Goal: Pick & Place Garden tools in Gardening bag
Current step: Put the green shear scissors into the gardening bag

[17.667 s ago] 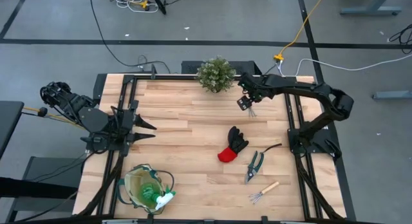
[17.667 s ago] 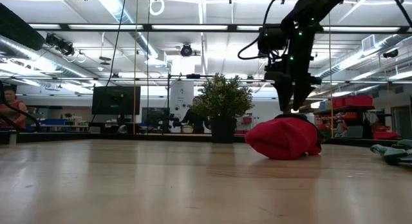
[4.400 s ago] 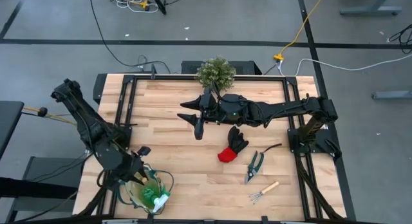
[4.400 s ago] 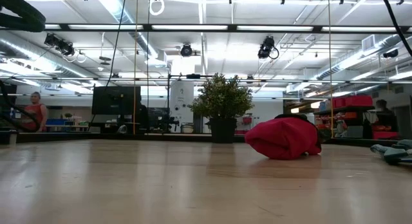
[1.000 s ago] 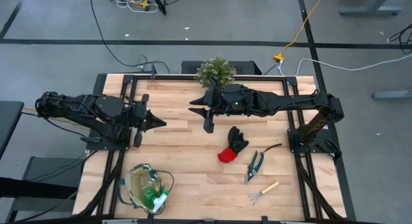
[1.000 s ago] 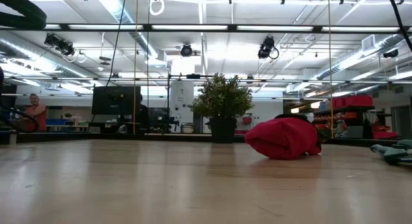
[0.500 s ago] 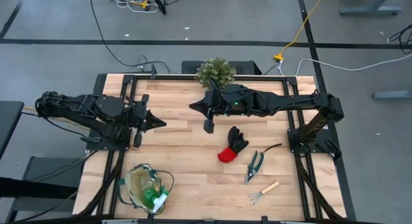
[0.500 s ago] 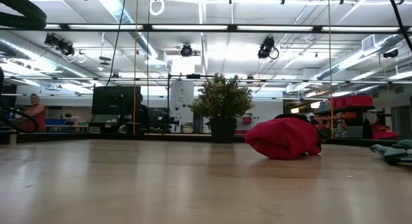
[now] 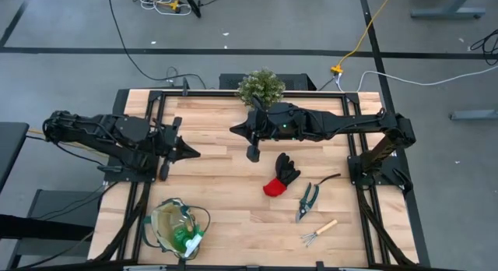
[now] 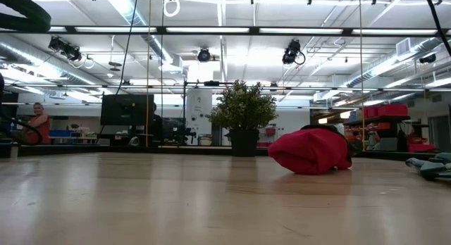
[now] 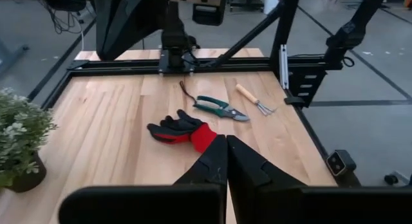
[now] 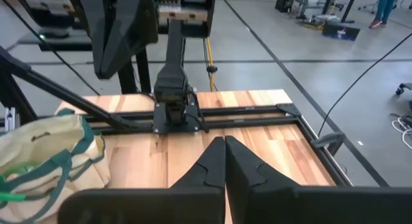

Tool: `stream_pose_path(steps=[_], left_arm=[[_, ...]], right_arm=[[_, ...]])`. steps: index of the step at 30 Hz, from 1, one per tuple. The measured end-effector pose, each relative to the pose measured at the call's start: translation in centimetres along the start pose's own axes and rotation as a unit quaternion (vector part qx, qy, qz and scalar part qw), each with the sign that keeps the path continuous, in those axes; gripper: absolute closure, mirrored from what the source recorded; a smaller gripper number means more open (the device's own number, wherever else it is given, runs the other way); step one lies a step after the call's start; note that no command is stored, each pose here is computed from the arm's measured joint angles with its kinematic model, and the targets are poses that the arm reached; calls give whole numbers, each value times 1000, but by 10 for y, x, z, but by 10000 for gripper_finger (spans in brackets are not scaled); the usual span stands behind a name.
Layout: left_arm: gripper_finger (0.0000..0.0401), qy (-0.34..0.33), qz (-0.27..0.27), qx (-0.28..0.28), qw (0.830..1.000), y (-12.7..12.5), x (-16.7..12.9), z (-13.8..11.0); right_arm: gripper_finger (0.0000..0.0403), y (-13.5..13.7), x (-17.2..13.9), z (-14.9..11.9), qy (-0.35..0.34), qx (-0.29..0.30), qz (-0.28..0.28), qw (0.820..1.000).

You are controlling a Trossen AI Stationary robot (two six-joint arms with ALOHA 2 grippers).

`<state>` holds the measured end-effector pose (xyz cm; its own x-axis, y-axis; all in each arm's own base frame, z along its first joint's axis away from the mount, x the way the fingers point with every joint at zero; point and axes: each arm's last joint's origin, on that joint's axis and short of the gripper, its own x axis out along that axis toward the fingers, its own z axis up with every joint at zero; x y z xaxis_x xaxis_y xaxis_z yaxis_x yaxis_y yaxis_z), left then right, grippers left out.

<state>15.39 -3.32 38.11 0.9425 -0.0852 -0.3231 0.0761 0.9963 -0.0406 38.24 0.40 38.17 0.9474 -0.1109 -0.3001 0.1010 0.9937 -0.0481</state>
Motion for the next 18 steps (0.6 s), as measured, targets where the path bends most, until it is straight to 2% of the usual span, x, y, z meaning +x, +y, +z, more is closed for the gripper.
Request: stream_pose_path(steps=[9,18], left_arm=[[387,3,-1,5,1000,0,2,-1],[391,-27,-8,14,1000,-1,1,5]], right_arm=[[401,0,0,-2,11,-1,0,1000],[399,0,0,-2,11,-2,0,1000]])
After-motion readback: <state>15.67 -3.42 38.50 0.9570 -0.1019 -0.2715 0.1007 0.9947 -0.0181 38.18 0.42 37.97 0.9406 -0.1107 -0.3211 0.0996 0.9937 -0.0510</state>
